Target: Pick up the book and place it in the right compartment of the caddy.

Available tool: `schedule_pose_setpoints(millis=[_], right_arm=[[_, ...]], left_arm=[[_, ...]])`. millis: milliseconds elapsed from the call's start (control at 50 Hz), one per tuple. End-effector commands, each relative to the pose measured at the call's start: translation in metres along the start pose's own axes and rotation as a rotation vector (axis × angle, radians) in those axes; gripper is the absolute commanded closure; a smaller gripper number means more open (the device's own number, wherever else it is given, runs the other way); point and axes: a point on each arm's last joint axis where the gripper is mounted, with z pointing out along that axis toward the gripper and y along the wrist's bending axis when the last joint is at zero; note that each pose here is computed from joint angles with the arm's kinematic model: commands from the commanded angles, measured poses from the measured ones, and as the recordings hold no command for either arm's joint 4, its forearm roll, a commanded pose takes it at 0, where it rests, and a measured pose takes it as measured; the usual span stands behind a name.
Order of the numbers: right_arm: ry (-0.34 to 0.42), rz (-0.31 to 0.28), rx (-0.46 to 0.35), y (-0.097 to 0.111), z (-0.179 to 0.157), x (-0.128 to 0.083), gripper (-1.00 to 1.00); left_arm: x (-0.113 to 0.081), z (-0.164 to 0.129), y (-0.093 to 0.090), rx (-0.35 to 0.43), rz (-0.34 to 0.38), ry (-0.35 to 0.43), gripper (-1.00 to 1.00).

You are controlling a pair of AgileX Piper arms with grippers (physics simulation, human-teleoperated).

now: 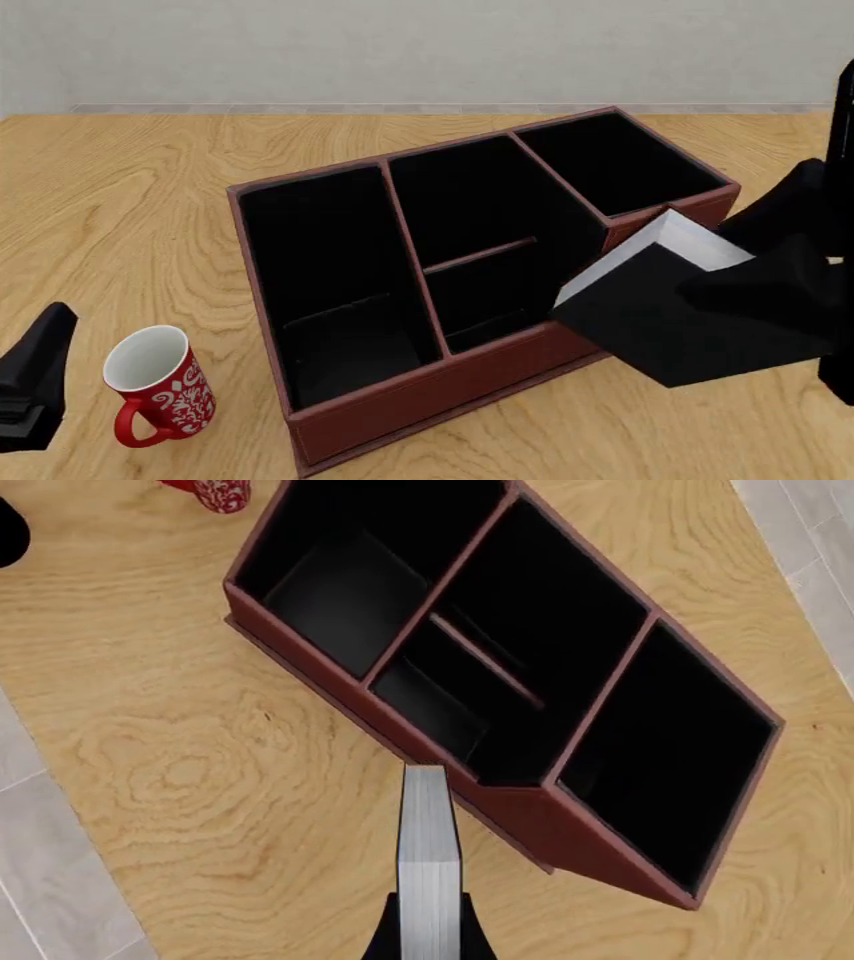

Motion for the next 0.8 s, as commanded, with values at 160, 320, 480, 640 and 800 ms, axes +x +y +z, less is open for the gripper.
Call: schedule_pose_setpoints(millis=[160, 320, 480, 640, 800], right_arm=[[-0.073, 0.012, 0.072, -0.014, -0.023, -0.016, 1.0], [-0.106, 0.023, 0.108, -0.021, -0.034, -0.024, 1.0], [-0.129, 0.012, 0.12, -0.025, -0.04, -0.032, 1.0], [-0.148, -0.004, 0.132, -0.028, -0.045, -0.039, 1.0], [-0.136, -0.008, 0.158, -0.034, -0.046, -0.039, 1.0]], left_arm=[[0.0, 0.0, -0.001, 0.013, 0.0, 0.001, -1.0], [-0.004, -0.001, -0.001, 0.011, 0.009, -0.001, -1.0], [-0.003, -0.001, 0.0, 0.002, 0.007, 0.001, -1.0], [-0.003, -0.001, 0.0, -0.004, 0.006, -0.001, -1.0], [-0.001, 0.0, 0.001, -0.014, 0.005, 0.004, -1.0]])
